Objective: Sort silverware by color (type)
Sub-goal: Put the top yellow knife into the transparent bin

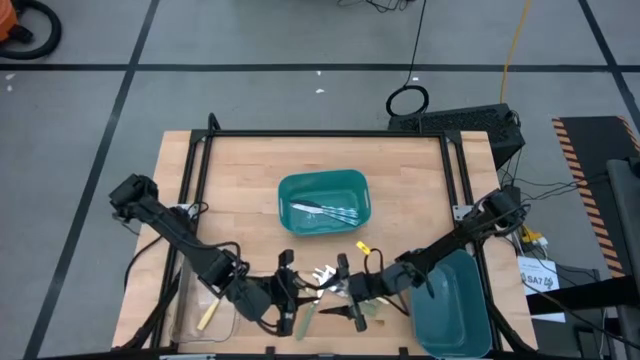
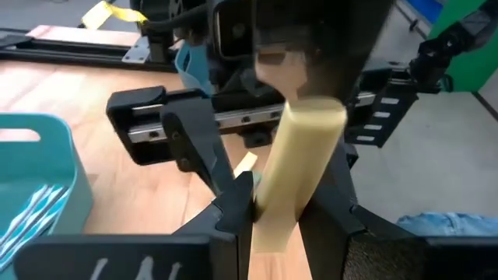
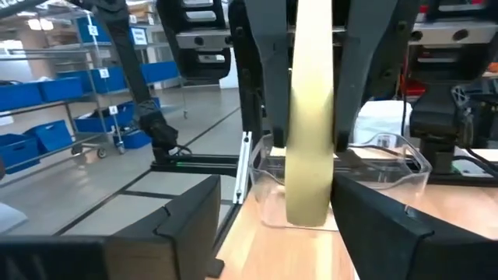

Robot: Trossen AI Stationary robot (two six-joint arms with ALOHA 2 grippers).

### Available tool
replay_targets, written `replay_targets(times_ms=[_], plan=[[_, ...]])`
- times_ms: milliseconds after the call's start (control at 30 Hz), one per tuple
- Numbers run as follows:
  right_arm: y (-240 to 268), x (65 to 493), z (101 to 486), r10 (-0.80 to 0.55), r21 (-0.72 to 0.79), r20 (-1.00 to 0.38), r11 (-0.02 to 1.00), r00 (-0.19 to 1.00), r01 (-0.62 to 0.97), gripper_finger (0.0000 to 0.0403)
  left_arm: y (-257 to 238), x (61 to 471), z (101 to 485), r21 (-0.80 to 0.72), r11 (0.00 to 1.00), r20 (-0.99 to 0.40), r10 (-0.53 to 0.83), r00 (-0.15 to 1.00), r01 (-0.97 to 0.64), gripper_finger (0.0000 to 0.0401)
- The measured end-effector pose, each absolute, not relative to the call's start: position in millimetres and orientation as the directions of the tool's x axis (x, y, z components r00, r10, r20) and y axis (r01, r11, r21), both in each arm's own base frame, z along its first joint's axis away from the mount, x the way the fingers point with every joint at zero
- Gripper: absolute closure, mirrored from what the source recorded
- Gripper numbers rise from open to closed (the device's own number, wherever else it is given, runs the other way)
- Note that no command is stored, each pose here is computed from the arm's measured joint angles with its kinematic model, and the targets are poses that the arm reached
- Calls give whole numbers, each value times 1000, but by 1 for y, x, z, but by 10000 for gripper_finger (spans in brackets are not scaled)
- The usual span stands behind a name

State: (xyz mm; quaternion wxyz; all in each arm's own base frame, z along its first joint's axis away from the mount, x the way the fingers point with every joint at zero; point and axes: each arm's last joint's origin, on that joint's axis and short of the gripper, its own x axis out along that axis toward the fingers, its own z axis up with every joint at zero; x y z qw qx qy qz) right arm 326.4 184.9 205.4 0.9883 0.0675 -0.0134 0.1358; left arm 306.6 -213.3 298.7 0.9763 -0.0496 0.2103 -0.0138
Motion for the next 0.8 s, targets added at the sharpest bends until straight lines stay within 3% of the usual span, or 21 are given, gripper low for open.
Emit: replay_targets(times_ms=[200, 400, 533, 800], plan=[[180, 329, 205, 227, 132, 39, 964, 973, -231, 207, -210, 314, 296, -90, 996, -401, -42, 915, 7, 316], [179, 330, 205, 207, 112, 39, 971, 978, -210, 326, -208, 315, 297, -77, 997, -394, -43, 918, 14, 317], [180, 329, 204, 198, 76, 37, 977, 980, -200, 330, -208, 315, 296, -82, 997, -399, -24, 917, -9, 315], [196, 314, 219, 93, -28, 111, 996, 989, -90, 330, -218, 305, 298, -30, 993, -343, 99, 934, -116, 175]])
